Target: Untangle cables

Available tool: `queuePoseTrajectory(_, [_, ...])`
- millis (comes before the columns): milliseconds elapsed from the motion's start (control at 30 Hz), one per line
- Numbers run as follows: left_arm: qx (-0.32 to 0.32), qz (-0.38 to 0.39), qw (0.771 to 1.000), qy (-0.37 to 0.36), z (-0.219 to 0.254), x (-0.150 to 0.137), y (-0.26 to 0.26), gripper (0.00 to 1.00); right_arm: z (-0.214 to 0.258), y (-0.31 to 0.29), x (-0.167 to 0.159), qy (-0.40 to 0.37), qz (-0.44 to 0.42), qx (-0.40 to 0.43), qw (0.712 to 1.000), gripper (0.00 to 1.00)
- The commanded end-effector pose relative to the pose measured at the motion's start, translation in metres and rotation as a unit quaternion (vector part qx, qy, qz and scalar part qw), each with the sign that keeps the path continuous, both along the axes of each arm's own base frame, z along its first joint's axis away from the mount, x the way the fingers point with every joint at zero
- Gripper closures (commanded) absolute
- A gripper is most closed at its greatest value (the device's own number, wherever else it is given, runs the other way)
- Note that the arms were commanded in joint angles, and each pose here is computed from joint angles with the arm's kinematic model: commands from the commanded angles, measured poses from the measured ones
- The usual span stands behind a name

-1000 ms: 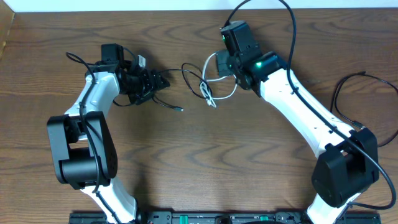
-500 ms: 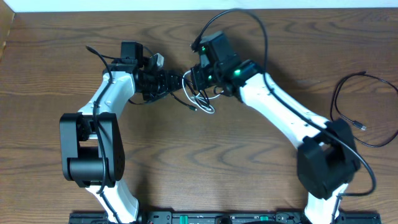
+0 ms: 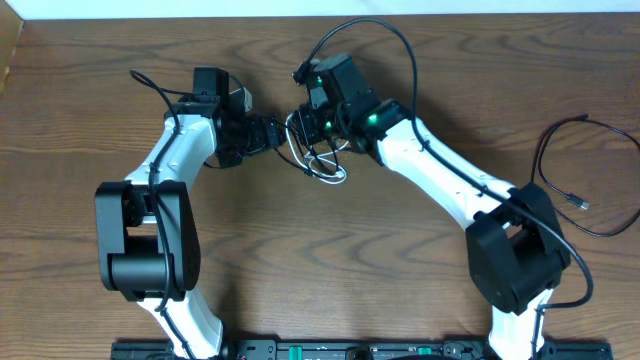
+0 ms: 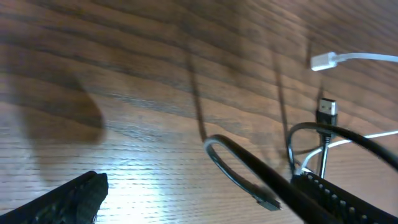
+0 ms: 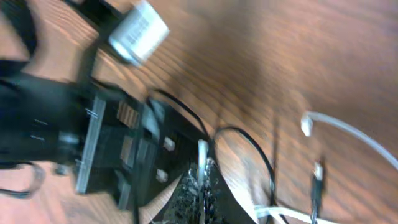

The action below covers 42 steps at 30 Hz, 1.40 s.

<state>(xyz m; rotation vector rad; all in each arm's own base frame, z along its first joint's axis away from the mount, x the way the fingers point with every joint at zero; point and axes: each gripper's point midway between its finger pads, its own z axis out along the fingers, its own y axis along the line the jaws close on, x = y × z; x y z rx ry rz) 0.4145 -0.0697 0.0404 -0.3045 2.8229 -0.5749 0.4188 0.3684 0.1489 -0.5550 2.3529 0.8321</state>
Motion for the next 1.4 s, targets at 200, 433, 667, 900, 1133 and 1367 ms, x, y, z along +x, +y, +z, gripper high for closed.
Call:
queuePoseTrajectory(200, [0.019, -0.001, 1.0, 0.004, -0.005, -0.002, 0.005, 0.02, 0.024, 0.004, -0.005, 0.019, 0.065, 0.075, 0.995, 0.94])
queuePoseTrajectory(433, [0.019, -0.001, 1.0, 0.004, -0.005, -0.002, 0.005, 0.02, 0.025, 0.014, -0.035, 0.027, 0.153, 0.087, 0.984, 0.88])
queuePoseTrajectory(667, [0.019, -0.001, 1.0, 0.004, -0.005, -0.002, 0.005, 0.02, 0.019, 0.023, -0.048, 0.009, 0.182, 0.066, 0.981, 0.67])
queuePoseTrajectory(900, [0.019, -0.001, 1.0, 0.003, -0.005, -0.002, 0.005, 0.02, -0.005, 0.023, -0.049, 0.006, 0.145, -0.003, 0.989, 0.68])
queuePoseTrajectory(1133, [0.019, -0.001, 1.0, 0.003, -0.005, -0.002, 0.005, 0.02, -0.02, 0.022, -0.051, -0.009, 0.116, -0.067, 0.991, 0.72])
queuePoseTrajectory(1367, [0.019, -0.001, 1.0, 0.003, -0.005, -0.002, 0.005, 0.02, -0.022, 0.03, -0.062, -0.008, 0.126, -0.072, 0.989, 0.77])
